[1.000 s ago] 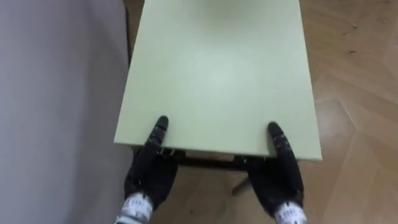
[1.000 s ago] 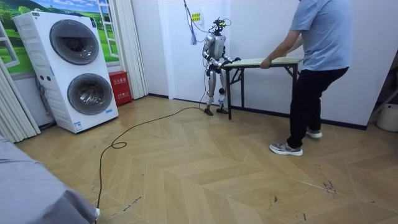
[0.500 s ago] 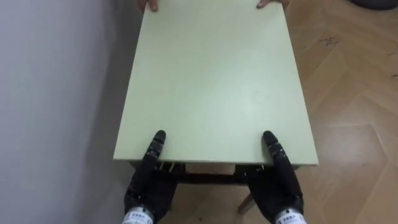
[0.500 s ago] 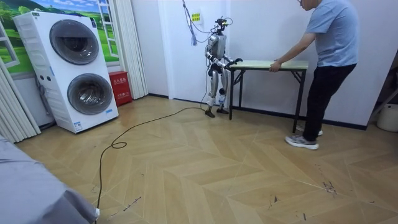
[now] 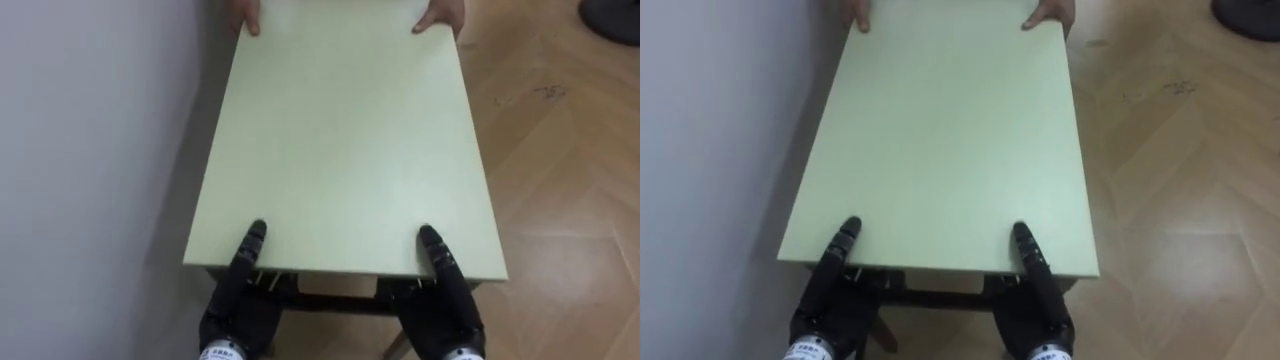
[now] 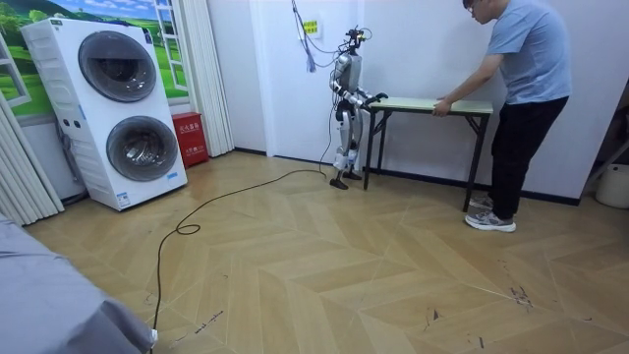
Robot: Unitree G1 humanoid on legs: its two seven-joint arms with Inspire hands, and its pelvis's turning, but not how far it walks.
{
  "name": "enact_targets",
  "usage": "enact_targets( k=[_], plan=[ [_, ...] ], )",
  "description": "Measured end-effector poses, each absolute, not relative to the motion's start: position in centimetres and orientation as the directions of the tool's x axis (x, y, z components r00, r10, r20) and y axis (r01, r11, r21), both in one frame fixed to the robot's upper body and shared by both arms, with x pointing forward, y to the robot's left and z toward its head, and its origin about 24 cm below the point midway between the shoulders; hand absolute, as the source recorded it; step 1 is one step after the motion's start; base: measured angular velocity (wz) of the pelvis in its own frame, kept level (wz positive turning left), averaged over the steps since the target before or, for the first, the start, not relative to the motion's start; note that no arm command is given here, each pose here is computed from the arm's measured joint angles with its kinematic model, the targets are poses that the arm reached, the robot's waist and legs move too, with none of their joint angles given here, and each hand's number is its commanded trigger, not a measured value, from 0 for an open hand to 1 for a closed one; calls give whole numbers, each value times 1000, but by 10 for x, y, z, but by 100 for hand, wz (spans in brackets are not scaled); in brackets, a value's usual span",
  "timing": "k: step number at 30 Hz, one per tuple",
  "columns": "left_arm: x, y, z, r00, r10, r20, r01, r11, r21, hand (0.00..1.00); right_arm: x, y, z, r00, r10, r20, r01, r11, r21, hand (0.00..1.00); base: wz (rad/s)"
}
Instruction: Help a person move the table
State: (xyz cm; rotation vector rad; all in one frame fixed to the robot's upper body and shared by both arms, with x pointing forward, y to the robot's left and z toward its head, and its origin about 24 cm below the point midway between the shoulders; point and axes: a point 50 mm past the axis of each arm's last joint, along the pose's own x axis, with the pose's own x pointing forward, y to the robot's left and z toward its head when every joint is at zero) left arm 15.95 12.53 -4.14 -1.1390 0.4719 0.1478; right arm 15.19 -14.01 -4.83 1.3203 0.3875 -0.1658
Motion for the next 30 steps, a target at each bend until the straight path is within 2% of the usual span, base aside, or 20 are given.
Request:
enact_targets(
  k=[30],
  plan=[
    [148,127,-58,855,-121,-505,-401,465,-790,100,142,-142,-67,896,92,-434,397,271,877,100,0]
  ],
)
